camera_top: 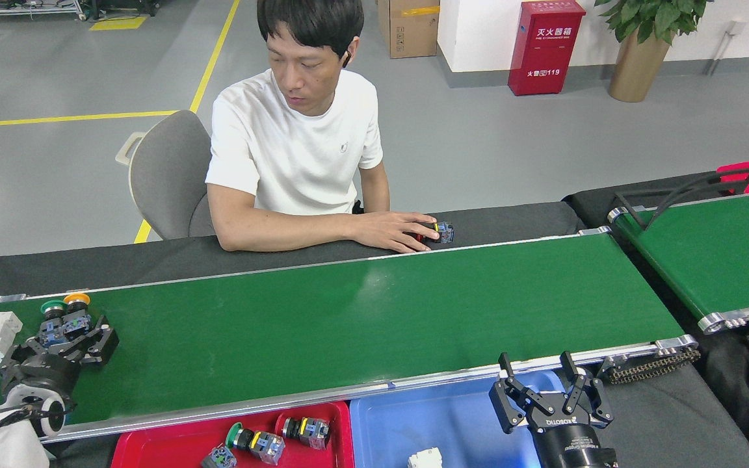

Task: Pick switch part from conveyor to tray

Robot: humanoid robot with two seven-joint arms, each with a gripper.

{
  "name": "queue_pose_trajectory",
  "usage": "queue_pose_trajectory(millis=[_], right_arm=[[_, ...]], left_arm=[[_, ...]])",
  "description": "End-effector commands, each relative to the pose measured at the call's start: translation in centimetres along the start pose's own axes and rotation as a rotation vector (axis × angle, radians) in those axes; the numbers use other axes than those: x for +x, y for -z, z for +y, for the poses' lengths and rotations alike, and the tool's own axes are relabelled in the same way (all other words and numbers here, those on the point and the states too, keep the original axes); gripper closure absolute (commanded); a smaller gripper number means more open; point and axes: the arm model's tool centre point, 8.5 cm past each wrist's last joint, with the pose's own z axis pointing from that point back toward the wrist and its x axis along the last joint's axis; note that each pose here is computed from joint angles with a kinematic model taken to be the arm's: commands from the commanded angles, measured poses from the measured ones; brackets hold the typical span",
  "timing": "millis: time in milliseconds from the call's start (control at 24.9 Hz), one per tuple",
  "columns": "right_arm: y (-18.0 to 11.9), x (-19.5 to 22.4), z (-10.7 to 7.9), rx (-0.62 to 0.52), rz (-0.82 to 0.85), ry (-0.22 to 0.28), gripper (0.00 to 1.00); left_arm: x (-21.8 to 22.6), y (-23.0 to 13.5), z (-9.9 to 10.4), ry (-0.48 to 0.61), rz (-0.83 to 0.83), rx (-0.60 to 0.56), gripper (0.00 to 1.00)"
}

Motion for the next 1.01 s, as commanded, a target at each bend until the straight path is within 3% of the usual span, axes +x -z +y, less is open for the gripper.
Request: queue_pose_trajectory(millis=[0, 201, 281, 362, 402, 442, 523, 563, 804, 965], right_arm=[[0.4, 0.2, -0.8, -0.029, -0.01, -0.002, 0.02], [0.1, 0.1, -0.7, -0.027, -0.004, 0.001, 0.02], [0.2, -0.1, -0.8, -0.033, 0.003, 0.002, 0.02], [0.2, -0.1, -1.0, -0.054, 0.006, 0.003, 0.02], [0.2, 0.0, -1.0, -0.057, 0.007, 0.005, 0.01], [0.3, 0.0, -1.2, -0.06, 0.014, 0.008, 0.01], [0.3, -0.2, -1.6, -0.073, 0.037, 0.009, 0.02], [0.3, -0.3, -1.7, -0.076, 0.044, 0.009, 0.01], [0.2, -0.4, -1.6, -0.074, 0.052, 0.006, 0.01], [0.2, -0.4, -1.7, -0.075, 0.05, 0.006, 0.01]], left_arm=[[-0.2, 0.2, 1.6, -0.01, -0.006, 0.05, 0.98], [2.0, -3.1, 4.1, -0.014, -0.192, 0.213, 0.97], [3.8, -8.6, 3.6, -0.005, -0.359, 0.303, 0.89], [5.1, -14.7, 2.4, 0.034, -0.531, 0.339, 0.89], [6.2, -18.8, 1.4, 0.077, -0.657, 0.338, 0.82], [7.1, -22.2, 0.2, 0.104, -0.769, 0.314, 0.65], [7.5, -25.4, -3.0, 0.087, -0.861, 0.227, 0.05], [7.5, -25.5, -3.4, 0.084, -0.856, 0.218, 0.0], [8.4, -25.4, -4.2, 0.083, -0.823, 0.201, 0.0], [4.3, -23.9, -4.1, 0.052, -0.662, 0.22, 0.0]])
